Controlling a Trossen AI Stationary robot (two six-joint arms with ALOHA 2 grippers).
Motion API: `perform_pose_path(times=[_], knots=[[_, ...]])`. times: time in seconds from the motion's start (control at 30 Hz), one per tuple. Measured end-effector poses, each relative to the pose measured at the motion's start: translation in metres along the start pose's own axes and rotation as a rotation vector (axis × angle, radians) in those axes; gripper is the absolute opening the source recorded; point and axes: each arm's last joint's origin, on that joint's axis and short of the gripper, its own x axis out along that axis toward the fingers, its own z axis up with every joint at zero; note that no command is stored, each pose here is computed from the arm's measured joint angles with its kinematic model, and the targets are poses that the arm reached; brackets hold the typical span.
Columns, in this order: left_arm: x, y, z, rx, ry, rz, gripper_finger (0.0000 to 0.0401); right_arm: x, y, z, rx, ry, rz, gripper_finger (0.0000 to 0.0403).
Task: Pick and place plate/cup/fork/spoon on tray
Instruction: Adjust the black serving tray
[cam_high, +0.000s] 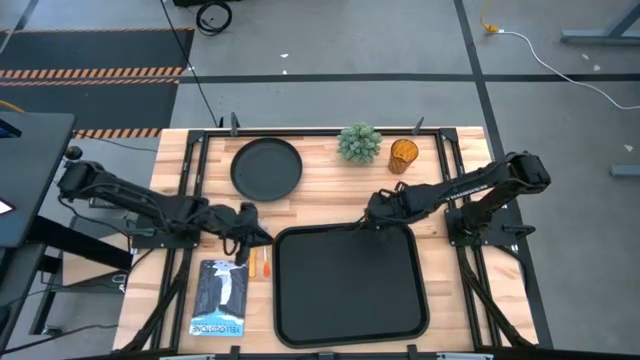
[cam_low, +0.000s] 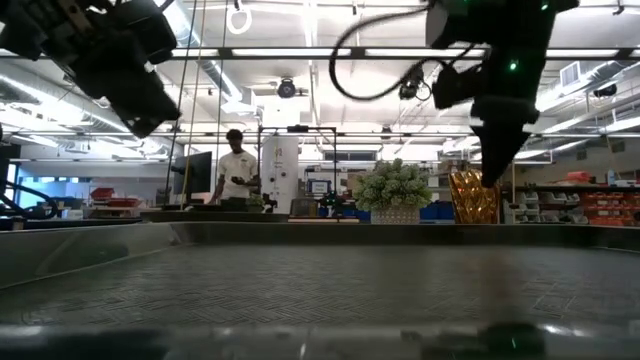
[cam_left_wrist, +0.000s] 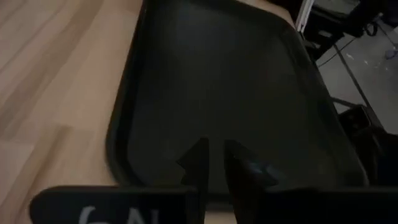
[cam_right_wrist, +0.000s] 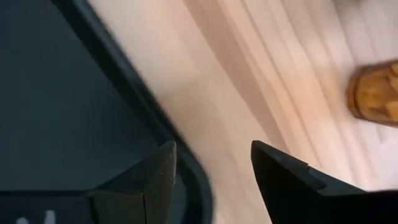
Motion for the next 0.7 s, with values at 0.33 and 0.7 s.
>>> perform_pose_path(times=[0.33,0.7], knots=[[0.044,-0.012,0.006,0.082,0.183,0.277,0.0108,-0.017,0.032,-0.021,0.030,-0.173,-0.027,0.0215],[0.093,-0.009,0.011,0.253,0.333,0.476,0.0143,-0.021,0.038,-0.027,-0.001,-0.228,-0.056,0.0215]])
